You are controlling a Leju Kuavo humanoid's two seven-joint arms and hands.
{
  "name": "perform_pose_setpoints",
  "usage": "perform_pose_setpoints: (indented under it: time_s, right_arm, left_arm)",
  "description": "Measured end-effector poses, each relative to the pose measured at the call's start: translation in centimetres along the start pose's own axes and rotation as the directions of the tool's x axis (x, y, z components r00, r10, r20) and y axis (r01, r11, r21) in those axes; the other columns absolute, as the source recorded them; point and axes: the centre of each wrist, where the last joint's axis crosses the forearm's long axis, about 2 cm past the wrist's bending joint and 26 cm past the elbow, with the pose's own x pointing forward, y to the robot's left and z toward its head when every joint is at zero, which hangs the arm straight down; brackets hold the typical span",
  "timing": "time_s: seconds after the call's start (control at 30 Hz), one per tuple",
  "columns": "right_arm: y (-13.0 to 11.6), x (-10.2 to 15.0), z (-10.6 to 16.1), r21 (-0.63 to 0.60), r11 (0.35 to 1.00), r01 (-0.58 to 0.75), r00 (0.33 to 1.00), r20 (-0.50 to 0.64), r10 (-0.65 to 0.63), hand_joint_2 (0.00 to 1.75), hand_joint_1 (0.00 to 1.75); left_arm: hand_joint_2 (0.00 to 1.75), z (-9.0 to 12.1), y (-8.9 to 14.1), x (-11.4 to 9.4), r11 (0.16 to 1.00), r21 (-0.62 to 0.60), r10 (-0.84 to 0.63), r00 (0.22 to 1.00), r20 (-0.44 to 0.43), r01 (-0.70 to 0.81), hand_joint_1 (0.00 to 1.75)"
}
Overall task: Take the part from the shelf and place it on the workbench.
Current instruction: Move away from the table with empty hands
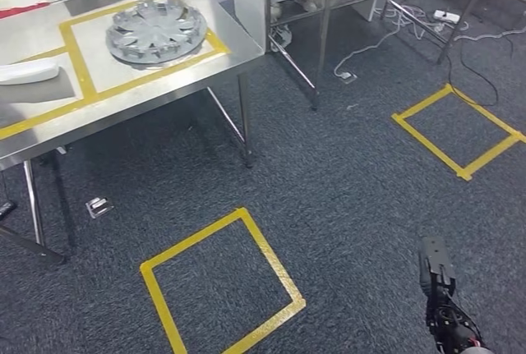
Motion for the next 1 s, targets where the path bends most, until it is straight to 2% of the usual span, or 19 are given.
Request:
perform_pose_setpoints:
  time_s: [0.17,0.3,0.63,1.0]
  right_arm:
    - [0.6,-3.3,1.9,0.045,0.997,-0.057,0.966,-0.251,0.066,0.0,0.0]
    - [1.2,-4.9,3.2,0.081,0.993,-0.08,0.931,-0.351,0.104,0.0,0.0]
    - [2.2,-6.9,5.0,0.136,0.984,-0.111,0.893,-0.422,0.159,0.0,0.0]
    - [2.4,-7.4,5.5,0.142,0.983,-0.113,0.873,-0.458,0.166,0.0,0.0]
  left_arm:
    - [0.0,0.1,0.2,-0.3,1.0,0.002,0.0,1.0,0.001,0.0,0.0]
    - [0.0,0.2,0.4,-0.8,1.0,0.002,0.001,1.0,-0.008,-0.001,0.0]
    - [0.0,-0.1,0.6,0.3,1.0,-0.001,-0.014,1.0,0.01,0.014,0.0]
    - [0.0,-0.2,0.8,0.5,1.0,-0.01,-0.027,0.999,0.019,0.027,0.0]
